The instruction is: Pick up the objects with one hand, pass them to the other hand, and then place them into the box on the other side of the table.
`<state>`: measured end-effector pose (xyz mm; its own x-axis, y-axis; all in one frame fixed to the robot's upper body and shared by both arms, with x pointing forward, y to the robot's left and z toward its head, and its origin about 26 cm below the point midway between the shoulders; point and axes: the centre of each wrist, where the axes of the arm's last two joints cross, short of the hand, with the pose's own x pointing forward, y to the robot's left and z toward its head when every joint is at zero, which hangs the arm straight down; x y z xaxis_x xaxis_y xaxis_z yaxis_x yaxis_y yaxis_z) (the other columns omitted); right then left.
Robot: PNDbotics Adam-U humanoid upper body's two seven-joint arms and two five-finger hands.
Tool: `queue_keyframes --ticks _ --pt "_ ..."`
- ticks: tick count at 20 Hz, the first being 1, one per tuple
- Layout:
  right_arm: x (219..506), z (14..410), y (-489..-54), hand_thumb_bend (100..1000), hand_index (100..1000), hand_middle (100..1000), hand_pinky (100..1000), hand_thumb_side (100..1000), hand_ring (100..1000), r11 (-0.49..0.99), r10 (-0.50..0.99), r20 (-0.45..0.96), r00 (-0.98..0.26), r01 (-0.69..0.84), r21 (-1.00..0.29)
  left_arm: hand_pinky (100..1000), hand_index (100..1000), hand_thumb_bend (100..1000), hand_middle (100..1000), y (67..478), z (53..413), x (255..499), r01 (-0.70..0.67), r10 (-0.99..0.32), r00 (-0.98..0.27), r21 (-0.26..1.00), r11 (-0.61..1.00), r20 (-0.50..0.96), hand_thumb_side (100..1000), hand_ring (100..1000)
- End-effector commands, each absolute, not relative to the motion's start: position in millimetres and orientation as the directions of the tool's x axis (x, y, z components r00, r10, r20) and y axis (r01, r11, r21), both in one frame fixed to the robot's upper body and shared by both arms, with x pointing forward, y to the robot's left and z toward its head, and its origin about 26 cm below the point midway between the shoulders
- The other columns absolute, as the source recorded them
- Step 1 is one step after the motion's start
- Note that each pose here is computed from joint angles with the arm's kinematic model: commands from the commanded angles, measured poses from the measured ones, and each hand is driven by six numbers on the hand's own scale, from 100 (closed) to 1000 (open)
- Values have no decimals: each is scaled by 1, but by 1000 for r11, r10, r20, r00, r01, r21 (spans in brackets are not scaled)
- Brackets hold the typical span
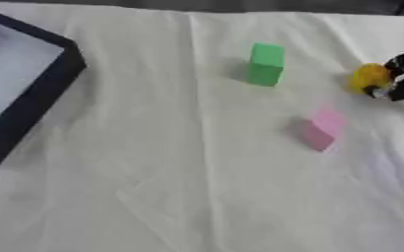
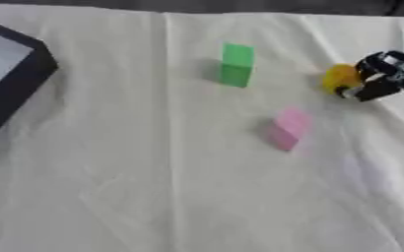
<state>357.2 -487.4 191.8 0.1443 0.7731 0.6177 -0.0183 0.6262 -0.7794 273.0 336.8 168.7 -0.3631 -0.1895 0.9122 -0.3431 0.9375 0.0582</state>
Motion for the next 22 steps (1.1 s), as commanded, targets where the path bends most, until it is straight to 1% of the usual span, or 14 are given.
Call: queue_keyframes --ticks 1,6,12,14,15,16,17,19,22 --pt "354 202 -489 395 535 349 594 100 725 624 773 620 133 18 -781 854 801 100 675 338 175 271 -347 -212 -380 74 935 900 804 620" --pt "351 206 -482 394 521 333 550 100 718 649 751 651 113 53 -759 855 801 100 675 338 174 270 -347 -211 -375 74 935 903 803 620" --pt "348 212 -479 399 530 343 521 100 721 678 721 685 102 98 -729 855 802 100 676 339 173 269 -347 -210 -371 75 935 905 802 621" --pt "347 215 -479 400 538 356 522 100 728 682 715 691 103 110 -723 855 802 100 676 339 173 269 -346 -210 -368 77 935 906 803 621" --pt "347 216 -480 400 560 386 527 100 740 682 714 692 104 115 -722 855 803 100 677 339 173 269 -346 -211 -366 78 935 906 804 621" --pt "346 218 -480 400 566 393 527 100 743 683 713 693 105 120 -721 855 803 100 677 339 173 269 -346 -211 -365 78 935 907 804 621" --pt "346 219 -480 400 578 428 525 100 752 684 711 696 105 126 -718 855 803 100 677 339 173 269 -346 -211 -365 79 935 907 804 621" --pt "346 221 -480 399 575 425 520 100 751 689 705 702 101 136 -712 854 803 100 677 340 173 269 -346 -212 -364 79 935 907 804 621" --pt "345 227 -475 395 547 394 493 100 743 699 701 710 67 138 -702 854 803 100 677 340 173 269 -348 -213 -364 80 934 907 802 621"
